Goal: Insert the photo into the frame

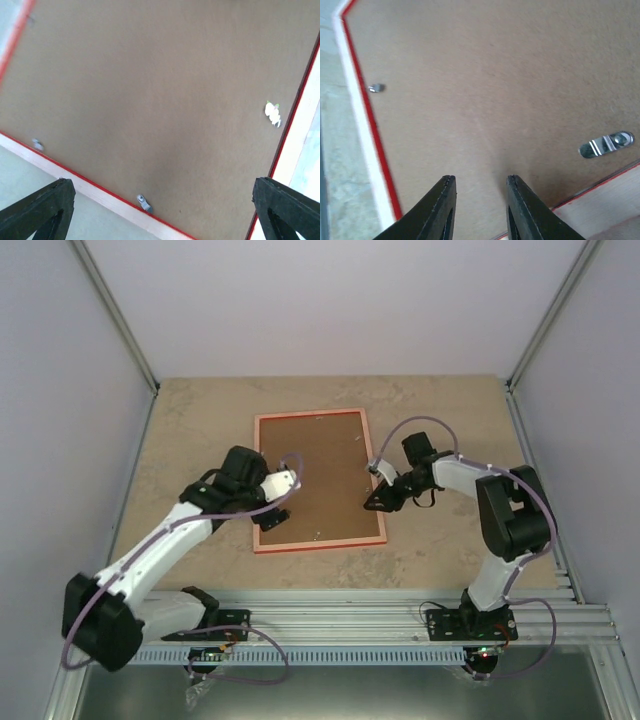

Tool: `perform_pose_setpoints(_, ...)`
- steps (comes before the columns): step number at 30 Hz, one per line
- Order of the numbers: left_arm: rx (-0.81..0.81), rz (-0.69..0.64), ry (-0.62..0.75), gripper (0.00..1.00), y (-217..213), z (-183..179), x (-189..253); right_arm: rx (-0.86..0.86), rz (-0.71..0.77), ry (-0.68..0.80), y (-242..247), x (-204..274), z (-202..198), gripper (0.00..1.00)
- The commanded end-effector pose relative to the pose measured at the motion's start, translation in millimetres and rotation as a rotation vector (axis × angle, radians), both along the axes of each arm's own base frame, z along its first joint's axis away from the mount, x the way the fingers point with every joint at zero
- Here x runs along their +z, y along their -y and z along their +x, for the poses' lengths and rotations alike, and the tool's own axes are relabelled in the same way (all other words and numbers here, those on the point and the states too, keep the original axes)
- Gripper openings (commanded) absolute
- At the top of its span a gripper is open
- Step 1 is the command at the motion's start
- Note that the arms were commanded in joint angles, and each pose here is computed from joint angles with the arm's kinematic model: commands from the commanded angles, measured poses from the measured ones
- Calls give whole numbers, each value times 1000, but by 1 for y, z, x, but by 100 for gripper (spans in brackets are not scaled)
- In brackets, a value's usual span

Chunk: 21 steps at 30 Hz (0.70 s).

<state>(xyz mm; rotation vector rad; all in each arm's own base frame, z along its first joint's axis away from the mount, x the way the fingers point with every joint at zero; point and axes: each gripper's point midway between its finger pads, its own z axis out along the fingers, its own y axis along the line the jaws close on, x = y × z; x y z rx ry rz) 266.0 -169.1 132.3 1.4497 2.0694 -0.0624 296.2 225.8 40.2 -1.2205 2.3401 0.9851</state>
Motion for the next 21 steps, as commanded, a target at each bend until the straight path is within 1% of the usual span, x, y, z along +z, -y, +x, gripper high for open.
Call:
perform_pose_setpoints(1,110,-298,65,99,12,-2,53,15,117,17,-14,46,-8,30)
perform_pose_setpoints(3,178,-362,91,99,7,-4,62,22,136,24,-21,54,-8,31)
perform_pose_setpoints(4,191,-370,88,99,4,-7,59,27,138,18,-26,55,-9,30)
perform_pose_setpoints(6,219,-333,46,99,-1,-9,41,26,141,11,-35,53,-7,30)
perform_pose_setpoints(8,333,-286,-28,97,-15,4,22,22,149,3,-45,51,-2,30)
perform_pose_setpoints(11,468,-282,-118,98,-39,24,7,22,157,18,-63,49,15,29)
perform_pose_setpoints(14,569,-228,-132,96,-66,38,-5,43,142,24,-82,41,26,28)
perform_pose_setpoints(15,589,-211,-146,94,-73,41,-10,52,136,35,-86,38,29,27)
perform_pose_setpoints(17,637,-188,-221,88,-85,45,-27,74,144,54,-96,34,30,27)
perform_pose_setpoints(21,715,-256,-359,72,-94,56,-42,118,140,56,-111,18,29,27)
